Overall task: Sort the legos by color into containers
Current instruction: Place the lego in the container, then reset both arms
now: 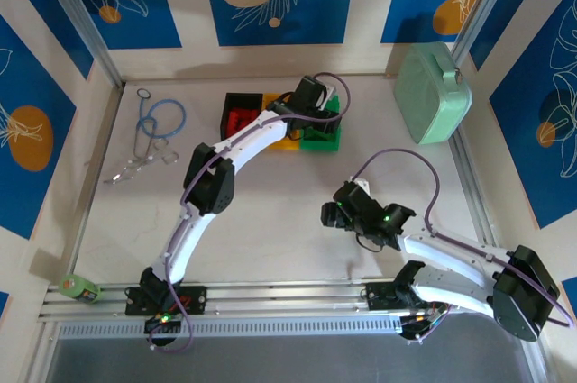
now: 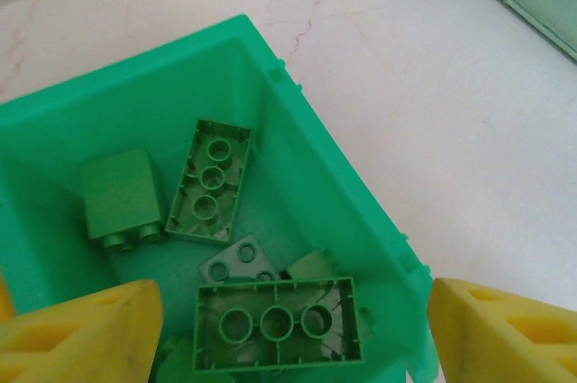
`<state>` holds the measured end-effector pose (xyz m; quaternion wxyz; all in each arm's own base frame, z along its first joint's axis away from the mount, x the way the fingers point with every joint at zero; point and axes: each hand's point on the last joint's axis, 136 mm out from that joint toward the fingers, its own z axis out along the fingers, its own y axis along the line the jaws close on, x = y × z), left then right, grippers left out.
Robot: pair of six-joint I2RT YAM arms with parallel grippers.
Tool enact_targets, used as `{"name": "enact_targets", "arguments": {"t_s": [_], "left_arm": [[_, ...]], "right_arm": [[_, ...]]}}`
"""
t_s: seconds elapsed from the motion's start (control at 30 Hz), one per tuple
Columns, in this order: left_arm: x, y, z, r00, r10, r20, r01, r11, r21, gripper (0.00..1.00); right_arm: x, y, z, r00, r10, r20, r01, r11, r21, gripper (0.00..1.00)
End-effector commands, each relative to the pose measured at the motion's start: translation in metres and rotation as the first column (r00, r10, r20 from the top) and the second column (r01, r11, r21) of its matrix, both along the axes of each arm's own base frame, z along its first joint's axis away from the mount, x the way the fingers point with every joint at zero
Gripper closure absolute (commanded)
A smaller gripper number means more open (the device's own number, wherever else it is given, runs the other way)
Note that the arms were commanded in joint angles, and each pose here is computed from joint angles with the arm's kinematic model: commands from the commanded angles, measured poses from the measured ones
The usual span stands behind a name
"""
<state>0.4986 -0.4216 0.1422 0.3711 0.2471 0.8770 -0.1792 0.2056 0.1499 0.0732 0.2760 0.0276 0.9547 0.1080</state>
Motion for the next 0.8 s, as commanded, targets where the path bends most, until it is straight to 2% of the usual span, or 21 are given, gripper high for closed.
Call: {"name": "enact_targets", "arguments": {"t_s": [0.0, 0.1, 0.23, 0.5, 0.77], "left_arm": [[-0.011, 0.018, 0.093, 0.988, 0.010, 0.157, -0.001, 0.998, -0.061, 0.23], [-0.028, 0.039, 0.126, 0.966, 0.036, 0.258, -0.008, 0.994, -0.108, 0.20], [-0.054, 0.074, 0.145, 0.937, 0.078, 0.341, -0.042, 0.993, -0.111, 0.17], [-0.098, 0.151, 0.145, 0.885, 0.182, 0.429, -0.182, 0.982, -0.041, 0.12], [-0.134, 0.235, 0.148, 0.803, 0.325, 0.499, -0.352, 0.935, -0.042, 0.06]], "right_arm": [[0.006, -0.007, 0.007, 1.000, -0.011, 0.015, 0.012, 1.000, -0.029, 0.14], [0.015, -0.007, 0.015, 1.000, -0.007, 0.031, 0.008, 0.999, -0.039, 0.13], [0.031, -0.006, 0.029, 0.998, 0.020, 0.062, -0.015, 0.997, -0.078, 0.13], [0.071, -0.002, 0.087, 0.970, 0.084, 0.228, -0.056, 0.990, -0.128, 0.14], [0.099, -0.015, 0.166, 0.883, 0.143, 0.448, -0.037, 0.971, -0.238, 0.11]]}}
